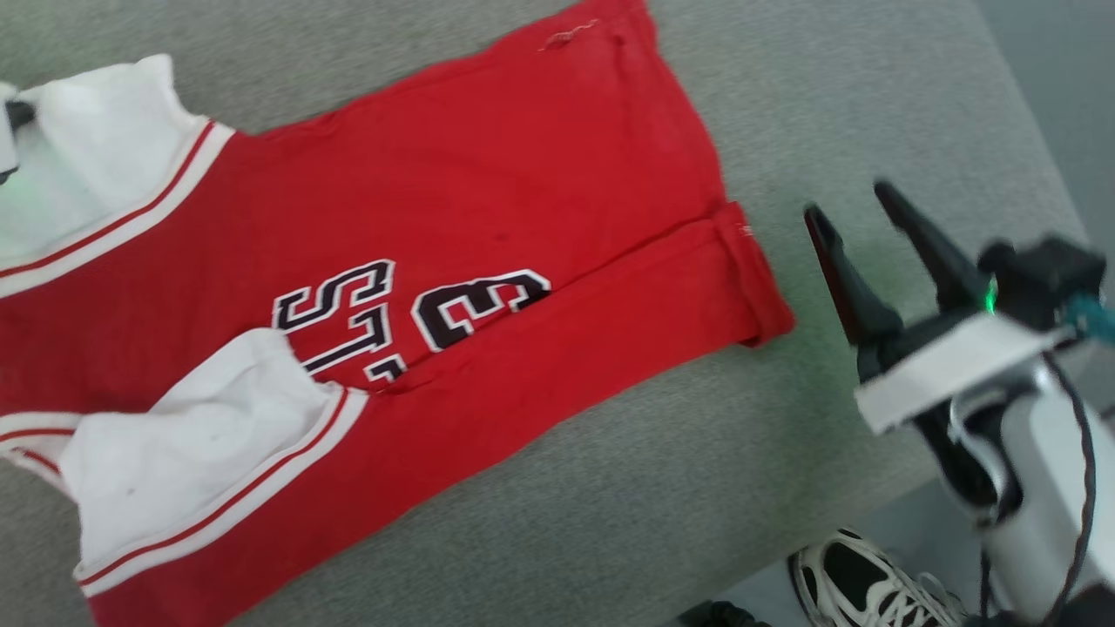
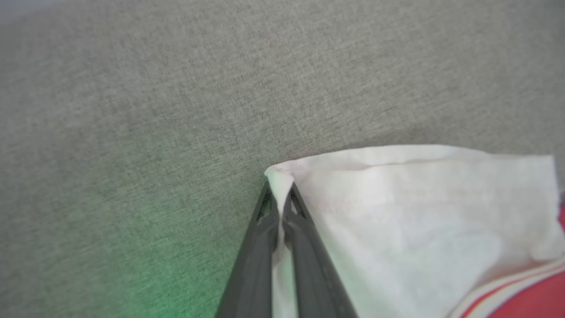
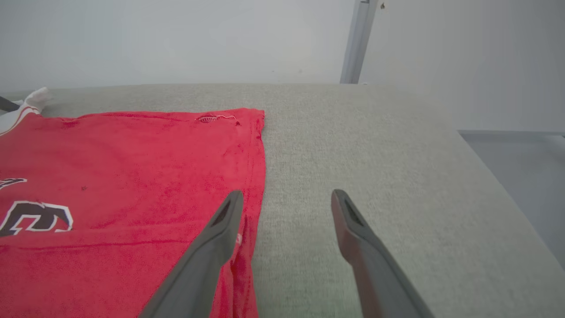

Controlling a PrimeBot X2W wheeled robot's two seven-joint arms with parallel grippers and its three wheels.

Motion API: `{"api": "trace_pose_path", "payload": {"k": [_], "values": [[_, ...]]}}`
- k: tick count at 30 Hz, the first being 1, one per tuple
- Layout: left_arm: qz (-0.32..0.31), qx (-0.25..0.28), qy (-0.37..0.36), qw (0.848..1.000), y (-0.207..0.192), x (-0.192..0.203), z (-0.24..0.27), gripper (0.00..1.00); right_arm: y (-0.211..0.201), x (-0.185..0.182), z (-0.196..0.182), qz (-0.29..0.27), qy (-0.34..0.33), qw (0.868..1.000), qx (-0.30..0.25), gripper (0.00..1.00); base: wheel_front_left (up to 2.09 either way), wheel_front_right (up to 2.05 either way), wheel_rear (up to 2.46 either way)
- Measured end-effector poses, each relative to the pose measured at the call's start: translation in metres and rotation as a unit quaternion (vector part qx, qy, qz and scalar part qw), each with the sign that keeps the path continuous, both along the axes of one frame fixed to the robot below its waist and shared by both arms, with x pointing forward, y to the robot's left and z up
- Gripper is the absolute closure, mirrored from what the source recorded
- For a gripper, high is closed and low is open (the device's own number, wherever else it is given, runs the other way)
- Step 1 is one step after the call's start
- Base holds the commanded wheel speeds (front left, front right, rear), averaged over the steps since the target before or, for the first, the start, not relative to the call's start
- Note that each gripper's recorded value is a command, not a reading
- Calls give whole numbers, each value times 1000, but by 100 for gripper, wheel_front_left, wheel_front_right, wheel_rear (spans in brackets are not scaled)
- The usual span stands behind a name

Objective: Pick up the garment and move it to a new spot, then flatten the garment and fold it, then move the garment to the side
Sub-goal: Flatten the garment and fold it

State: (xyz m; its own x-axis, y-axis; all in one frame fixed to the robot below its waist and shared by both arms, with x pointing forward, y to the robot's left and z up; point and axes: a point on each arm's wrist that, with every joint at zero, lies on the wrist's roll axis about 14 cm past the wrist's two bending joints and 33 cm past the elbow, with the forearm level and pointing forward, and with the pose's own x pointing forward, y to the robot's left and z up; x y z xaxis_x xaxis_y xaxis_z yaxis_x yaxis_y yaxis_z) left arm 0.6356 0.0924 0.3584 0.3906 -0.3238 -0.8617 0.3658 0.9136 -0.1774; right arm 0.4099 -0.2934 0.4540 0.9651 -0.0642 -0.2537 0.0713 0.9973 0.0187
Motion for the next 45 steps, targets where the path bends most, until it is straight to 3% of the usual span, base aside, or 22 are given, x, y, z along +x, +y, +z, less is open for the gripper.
{"api": "trace_pose_path", "payload": {"k": [7, 13, 22, 29, 30, 32, 33, 36, 42, 45], "values": [[-35, 7, -21, 999, -5, 0, 7, 100, 15, 74, 10, 78, 32, 996, -38, 0, 0, 0, 0], [-58, -1, -36, 998, -8, 0, 11, 100, 16, 125, -16, 99, 145, 984, -32, 0, 0, 0, 0], [-78, -8, -56, 995, -7, -5, 12, 100, 19, 159, -65, 106, 296, 948, -42, 0, 0, 0, 0], [-65, -16, -64, 996, 2, -9, 9, 100, 38, 177, -80, 130, 321, 937, -37, 0, 0, 0, 0], [-63, -17, -65, 996, 3, -10, 10, 100, 40, 176, -82, 134, 329, 934, -38, 44, 0, 0, 0], [-59, -19, -66, 996, 5, -12, 11, 100, 43, 174, -82, 138, 340, 930, -36, 75, 0, 0, 0], [-55, -24, -65, 996, 5, -14, 11, 100, 45, 172, -83, 141, 345, 927, -34, 100, 0, 0, 0], [-52, -30, -69, 996, 4, -17, 14, 100, 48, 168, -83, 148, 355, 922, -32, 100, 0, 0, 0], [-47, -50, -92, 993, 0, -22, 24, 100, 48, 168, -71, 147, 338, 929, -23, 100, 0, 0, 0], [-38, -86, -116, 989, -8, -28, 41, 100, 53, 164, -60, 154, 316, 936, -15, 100, 0, 0, 0]]}}
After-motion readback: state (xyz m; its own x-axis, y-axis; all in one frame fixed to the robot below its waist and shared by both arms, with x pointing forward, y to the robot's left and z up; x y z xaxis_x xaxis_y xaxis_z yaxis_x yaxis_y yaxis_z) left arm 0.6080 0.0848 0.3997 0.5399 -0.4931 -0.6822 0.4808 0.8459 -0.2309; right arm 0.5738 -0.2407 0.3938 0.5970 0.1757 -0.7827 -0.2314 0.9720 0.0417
